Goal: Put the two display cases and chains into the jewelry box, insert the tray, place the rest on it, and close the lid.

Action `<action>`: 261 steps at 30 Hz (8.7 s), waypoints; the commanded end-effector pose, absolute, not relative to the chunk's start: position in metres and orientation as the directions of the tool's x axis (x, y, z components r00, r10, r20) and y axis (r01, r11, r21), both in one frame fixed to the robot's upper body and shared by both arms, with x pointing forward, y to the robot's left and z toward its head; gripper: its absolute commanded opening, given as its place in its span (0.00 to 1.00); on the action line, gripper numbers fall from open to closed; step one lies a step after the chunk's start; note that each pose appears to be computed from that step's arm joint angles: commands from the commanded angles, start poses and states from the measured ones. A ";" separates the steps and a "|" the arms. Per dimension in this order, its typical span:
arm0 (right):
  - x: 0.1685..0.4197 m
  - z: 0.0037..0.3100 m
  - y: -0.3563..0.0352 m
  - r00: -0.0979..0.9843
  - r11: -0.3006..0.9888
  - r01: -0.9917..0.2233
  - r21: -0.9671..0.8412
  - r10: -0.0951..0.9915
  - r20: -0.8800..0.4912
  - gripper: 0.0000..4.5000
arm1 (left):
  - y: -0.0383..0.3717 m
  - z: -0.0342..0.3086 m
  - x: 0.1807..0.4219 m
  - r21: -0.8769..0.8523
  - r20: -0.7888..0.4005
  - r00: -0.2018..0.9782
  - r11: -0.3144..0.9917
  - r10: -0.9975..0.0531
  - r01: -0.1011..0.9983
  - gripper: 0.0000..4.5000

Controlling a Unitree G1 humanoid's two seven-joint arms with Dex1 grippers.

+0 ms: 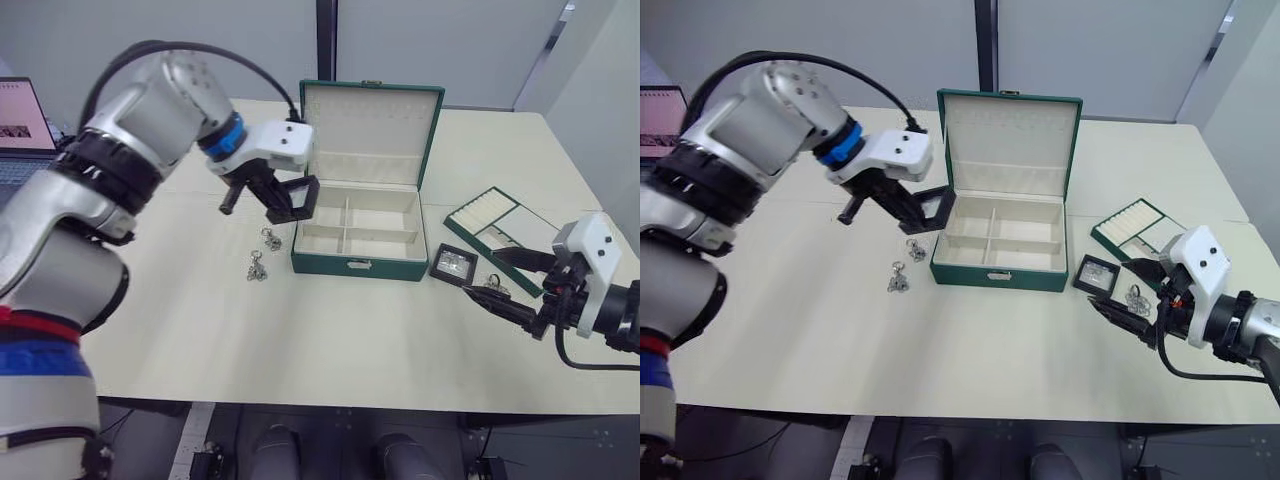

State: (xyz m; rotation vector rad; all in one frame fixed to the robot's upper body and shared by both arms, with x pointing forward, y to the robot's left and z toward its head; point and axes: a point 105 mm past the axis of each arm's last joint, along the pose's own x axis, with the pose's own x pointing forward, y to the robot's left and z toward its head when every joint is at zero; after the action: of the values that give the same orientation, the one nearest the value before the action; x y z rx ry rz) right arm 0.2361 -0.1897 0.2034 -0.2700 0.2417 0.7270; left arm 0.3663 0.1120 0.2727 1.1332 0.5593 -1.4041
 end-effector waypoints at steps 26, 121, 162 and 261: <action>0.222 0.218 -0.185 0.783 0.755 -0.619 -0.216 0.570 -0.250 1.00 | 0.008 0.238 0.417 0.494 -0.718 0.350 -0.085 -0.602 0.865 0.01; 0.207 0.169 -0.177 0.625 0.663 -0.748 -0.036 0.685 -0.374 1.00 | 0.265 0.187 0.228 0.128 -0.178 0.669 0.657 -0.722 0.743 0.99; 0.219 0.228 -0.135 0.500 0.453 -0.866 -0.214 0.802 -0.327 1.00 | 0.224 0.132 0.298 -0.044 -0.128 0.971 0.979 -0.202 0.198 0.99; 0.217 0.237 -0.137 0.508 0.469 -0.861 -0.197 0.806 -0.304 1.00 | 0.222 0.153 0.319 0.217 -0.137 0.977 0.958 -0.161 0.188 0.01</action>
State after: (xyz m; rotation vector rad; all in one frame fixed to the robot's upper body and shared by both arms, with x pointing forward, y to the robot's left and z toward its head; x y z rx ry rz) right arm 0.2161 -0.1348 0.2273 -0.3277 0.2270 1.0402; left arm 0.3236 0.2235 0.1310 0.2067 0.1778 -0.1672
